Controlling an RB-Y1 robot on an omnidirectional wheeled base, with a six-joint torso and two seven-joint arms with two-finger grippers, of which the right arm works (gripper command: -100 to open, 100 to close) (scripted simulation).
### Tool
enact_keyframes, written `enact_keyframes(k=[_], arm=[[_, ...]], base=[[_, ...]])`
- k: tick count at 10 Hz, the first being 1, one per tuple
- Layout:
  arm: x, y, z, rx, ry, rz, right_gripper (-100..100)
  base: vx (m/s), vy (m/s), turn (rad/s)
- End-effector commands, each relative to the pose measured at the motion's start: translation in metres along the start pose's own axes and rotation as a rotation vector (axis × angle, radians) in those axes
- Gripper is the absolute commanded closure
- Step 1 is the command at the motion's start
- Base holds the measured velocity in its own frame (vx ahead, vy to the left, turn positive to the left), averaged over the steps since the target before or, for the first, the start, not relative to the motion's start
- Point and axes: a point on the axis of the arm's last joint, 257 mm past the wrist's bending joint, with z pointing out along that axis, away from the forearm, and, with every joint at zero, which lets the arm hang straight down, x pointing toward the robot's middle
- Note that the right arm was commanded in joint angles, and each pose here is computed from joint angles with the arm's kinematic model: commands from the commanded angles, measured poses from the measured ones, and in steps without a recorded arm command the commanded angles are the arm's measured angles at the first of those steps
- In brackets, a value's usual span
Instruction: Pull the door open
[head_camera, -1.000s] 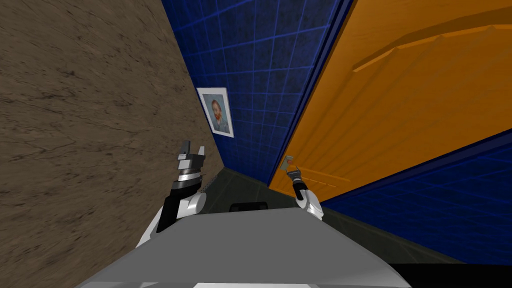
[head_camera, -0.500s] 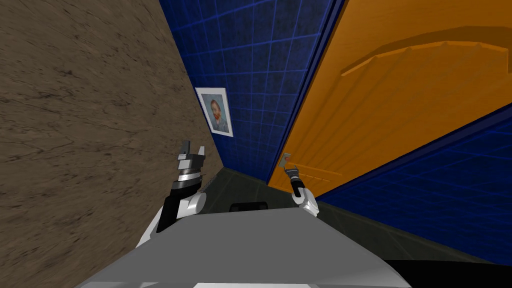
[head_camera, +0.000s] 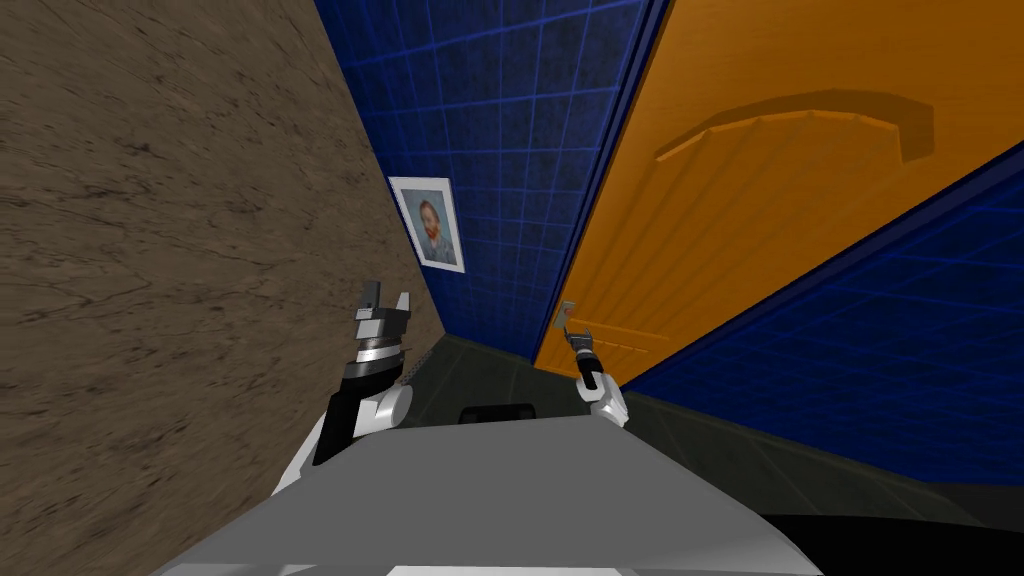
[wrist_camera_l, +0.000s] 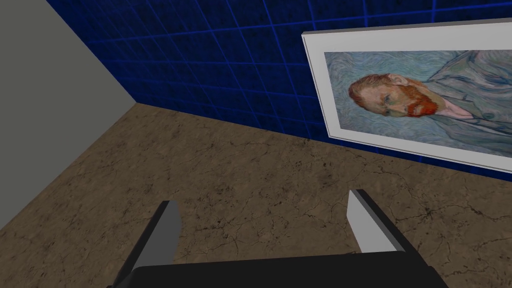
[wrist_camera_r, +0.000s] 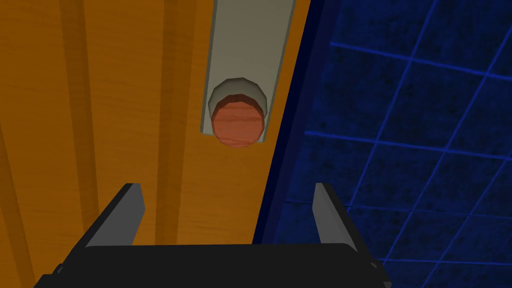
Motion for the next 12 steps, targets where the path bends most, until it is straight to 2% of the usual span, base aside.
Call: enact_keyframes(k=[1,3,4,5,9,12], arm=[[-0.006,0.006,0.0026,0.0,-0.021,0.077,-100],[-0.011,0.011,0.0046,0.001,-0.038,0.143,-100],[-0.009,0.01,0.0046,0.001,-0.032,0.122,-100],[-0.014,-0.005,0.0076,0.006,-0.04,0.096,-100],[-0.017,-0.021,0.0104,0.02,-0.045,0.075,-100],[-0.011,-0.011,0.0081,0.028,-0.036,0.114,-100]], base=[[-0.054,0.024,-0.077],[-0.045,0.016,-0.042],[-0.017,0.007,-0.007],[0.092,-0.014,0.027],[0.186,-0.043,0.035],[0.188,-0.057,0.032]])
